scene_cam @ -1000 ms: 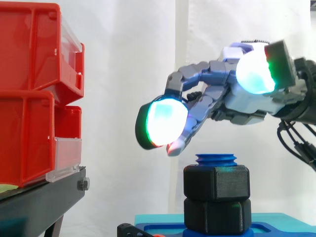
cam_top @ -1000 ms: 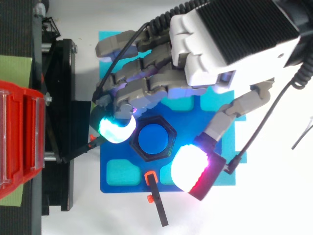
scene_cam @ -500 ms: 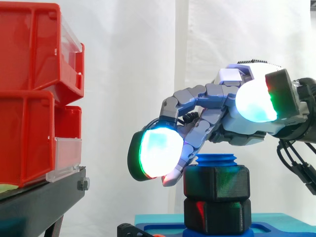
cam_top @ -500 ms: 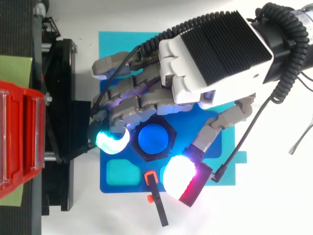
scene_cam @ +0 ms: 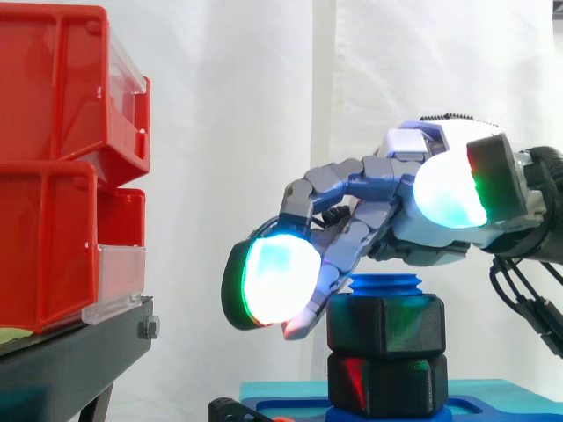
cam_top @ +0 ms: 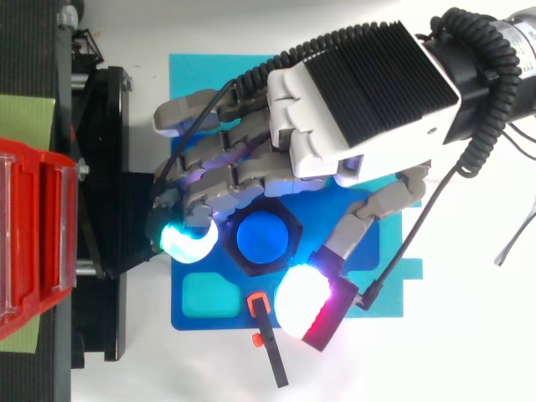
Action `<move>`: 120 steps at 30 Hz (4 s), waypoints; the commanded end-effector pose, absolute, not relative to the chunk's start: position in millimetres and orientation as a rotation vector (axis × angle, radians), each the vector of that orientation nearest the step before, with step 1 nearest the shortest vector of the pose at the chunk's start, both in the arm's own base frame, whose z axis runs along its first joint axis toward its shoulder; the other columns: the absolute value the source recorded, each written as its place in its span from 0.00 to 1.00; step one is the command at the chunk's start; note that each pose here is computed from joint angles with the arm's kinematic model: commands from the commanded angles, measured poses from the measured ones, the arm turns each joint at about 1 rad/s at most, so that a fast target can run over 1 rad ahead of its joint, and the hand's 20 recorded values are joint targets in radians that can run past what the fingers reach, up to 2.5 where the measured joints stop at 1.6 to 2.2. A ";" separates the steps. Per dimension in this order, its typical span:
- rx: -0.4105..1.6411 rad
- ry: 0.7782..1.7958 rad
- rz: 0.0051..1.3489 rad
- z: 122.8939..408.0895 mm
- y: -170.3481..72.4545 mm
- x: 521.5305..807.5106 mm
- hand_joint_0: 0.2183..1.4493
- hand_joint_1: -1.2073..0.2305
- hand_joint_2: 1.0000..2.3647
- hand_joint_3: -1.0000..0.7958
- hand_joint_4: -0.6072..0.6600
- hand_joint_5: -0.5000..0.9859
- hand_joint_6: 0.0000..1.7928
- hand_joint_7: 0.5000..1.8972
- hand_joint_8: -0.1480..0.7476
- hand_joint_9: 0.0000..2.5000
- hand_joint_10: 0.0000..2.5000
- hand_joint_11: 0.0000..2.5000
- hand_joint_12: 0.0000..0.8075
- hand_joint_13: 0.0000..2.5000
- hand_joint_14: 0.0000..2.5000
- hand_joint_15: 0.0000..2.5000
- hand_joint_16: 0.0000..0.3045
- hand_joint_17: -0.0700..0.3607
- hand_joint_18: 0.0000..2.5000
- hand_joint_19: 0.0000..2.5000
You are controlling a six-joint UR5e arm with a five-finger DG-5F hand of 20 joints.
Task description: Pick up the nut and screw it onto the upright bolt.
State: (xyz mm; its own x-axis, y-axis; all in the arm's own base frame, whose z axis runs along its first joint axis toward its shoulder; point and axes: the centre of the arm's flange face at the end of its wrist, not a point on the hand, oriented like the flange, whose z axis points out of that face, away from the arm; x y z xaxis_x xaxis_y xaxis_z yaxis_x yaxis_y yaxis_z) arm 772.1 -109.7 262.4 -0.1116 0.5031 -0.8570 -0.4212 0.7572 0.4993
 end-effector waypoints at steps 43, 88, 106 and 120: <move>0.069 1.501 0.761 254.7 -130.4 767.7 0.23 0.55 0.00 0.28 0.64 0.30 0.28 0.66 0.48 0.32 0.00 0.00 0.33 0.22 0.00 0.00 0.07 0.28 0.07 0.00; 0.057 1.505 0.774 255.6 -162.9 757.5 0.20 0.58 0.00 0.28 0.60 0.35 0.28 0.54 0.46 0.53 0.00 0.02 0.27 0.35 0.00 0.00 0.07 0.27 0.21 0.00; 0.009 1.488 0.804 302.2 -166.7 767.6 0.17 0.60 0.00 0.28 0.58 0.20 0.28 0.10 0.40 0.13 0.00 0.00 0.39 0.04 0.00 0.00 0.12 0.35 0.00 0.00; 0.054 1.506 0.854 260.0 -139.3 765.6 0.16 0.63 0.00 0.28 0.58 0.18 0.28 0.17 0.40 0.00 0.00 0.00 0.42 0.00 0.00 0.00 0.15 0.39 0.00 0.00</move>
State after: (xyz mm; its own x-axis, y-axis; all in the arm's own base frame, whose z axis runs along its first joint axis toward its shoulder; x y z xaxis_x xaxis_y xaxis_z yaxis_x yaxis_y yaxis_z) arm 768.7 -142.7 271.7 -0.1401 0.5037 -0.8524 -0.4673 0.7254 0.5054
